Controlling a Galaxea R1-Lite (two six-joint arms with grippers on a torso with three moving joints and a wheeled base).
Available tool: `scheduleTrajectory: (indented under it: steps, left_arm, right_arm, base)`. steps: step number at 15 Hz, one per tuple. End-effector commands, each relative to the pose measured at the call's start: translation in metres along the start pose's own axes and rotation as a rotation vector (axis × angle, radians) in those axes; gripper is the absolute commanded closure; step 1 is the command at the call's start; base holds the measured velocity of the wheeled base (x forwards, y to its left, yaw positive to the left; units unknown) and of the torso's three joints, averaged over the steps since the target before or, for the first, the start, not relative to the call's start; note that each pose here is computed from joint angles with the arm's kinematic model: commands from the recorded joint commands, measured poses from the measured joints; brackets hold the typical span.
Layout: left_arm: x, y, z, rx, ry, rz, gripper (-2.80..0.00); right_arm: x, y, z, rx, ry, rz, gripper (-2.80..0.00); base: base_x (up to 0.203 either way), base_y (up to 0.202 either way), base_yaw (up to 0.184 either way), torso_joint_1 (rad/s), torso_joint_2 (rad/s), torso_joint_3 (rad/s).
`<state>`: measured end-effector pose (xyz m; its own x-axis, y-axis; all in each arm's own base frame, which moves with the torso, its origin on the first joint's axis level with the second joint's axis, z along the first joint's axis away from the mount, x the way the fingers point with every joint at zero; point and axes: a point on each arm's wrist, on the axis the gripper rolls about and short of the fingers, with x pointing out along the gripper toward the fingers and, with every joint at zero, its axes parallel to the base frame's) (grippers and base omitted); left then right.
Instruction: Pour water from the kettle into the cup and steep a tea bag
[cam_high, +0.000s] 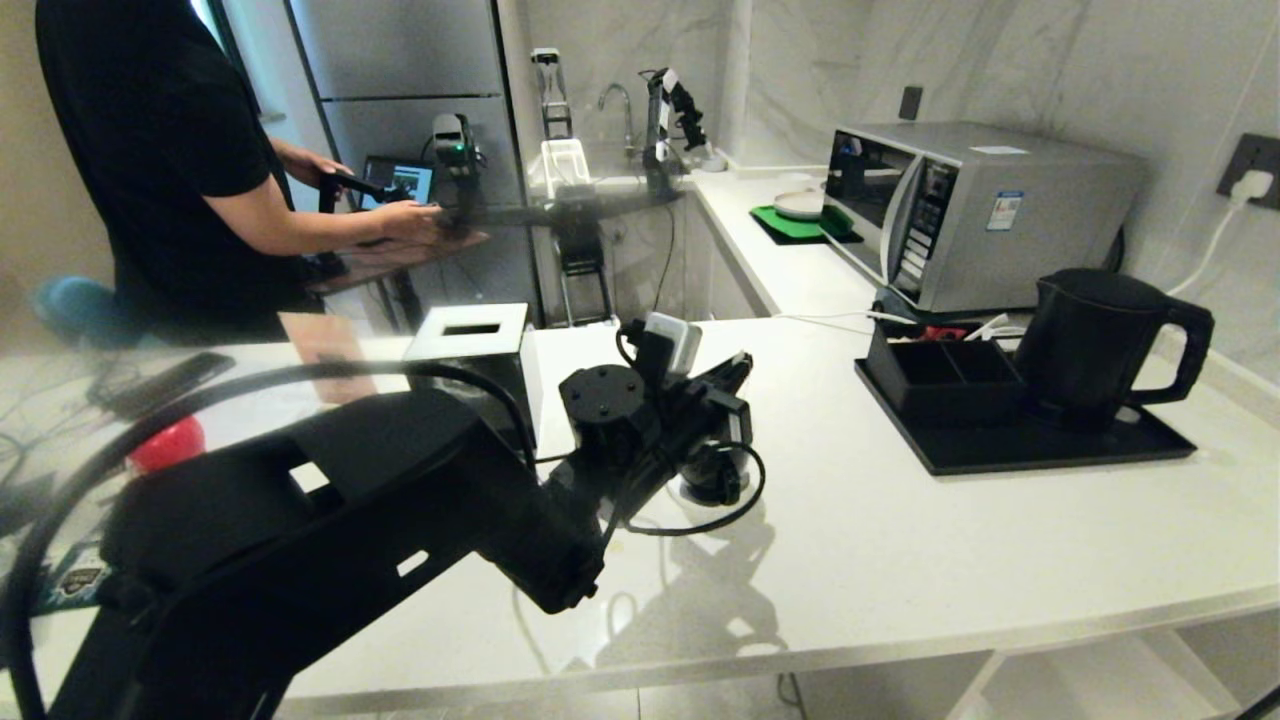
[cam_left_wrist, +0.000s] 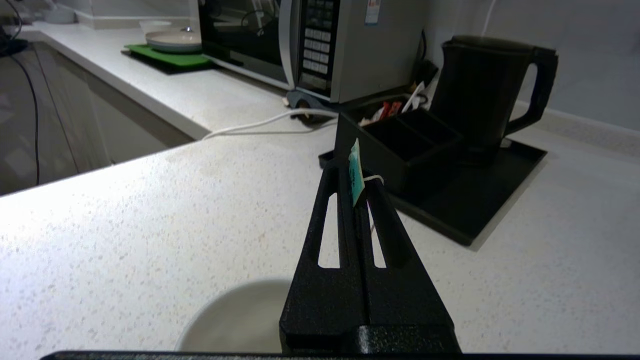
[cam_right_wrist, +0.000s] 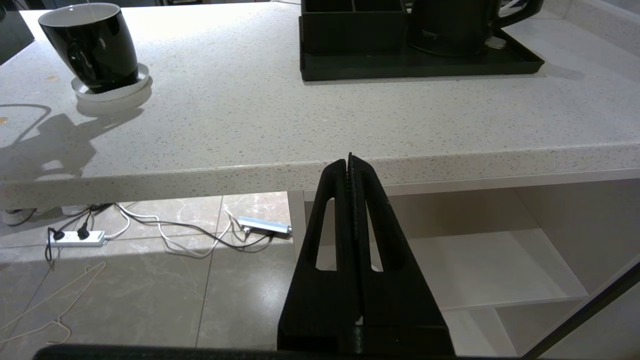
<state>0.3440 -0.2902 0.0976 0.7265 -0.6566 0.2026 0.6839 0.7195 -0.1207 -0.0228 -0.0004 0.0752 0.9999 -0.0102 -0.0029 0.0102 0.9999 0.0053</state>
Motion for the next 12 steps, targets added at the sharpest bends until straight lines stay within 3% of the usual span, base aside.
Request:
scheduleTrajectory:
  steps: [1, 7, 12]
  left_arm:
    - [0.001, -0.002, 0.011, 0.000, -0.035, -0.005, 0.00]
    - [-0.002, -0.007, 0.053, 0.005, -0.116, -0.017, 0.00]
    - [-0.007, -0.008, 0.075, 0.009, -0.157, -0.017, 0.00]
  right_arm:
    - [0.000, 0.000, 0.000, 0.000, 0.000, -0.001, 0.00]
    - [0.000, 0.000, 0.000, -0.001, 0.000, 0.000, 0.00]
    - [0.000, 0.000, 0.000, 0.000, 0.003, 0.000, 0.00]
  base:
    - [0.000, 0.000, 0.000, 0.000, 0.00, 0.000]
    - [0.000, 0.000, 0.000, 0.000, 0.00, 0.000]
    - [0.000, 0.000, 0.000, 0.000, 0.00, 0.000]
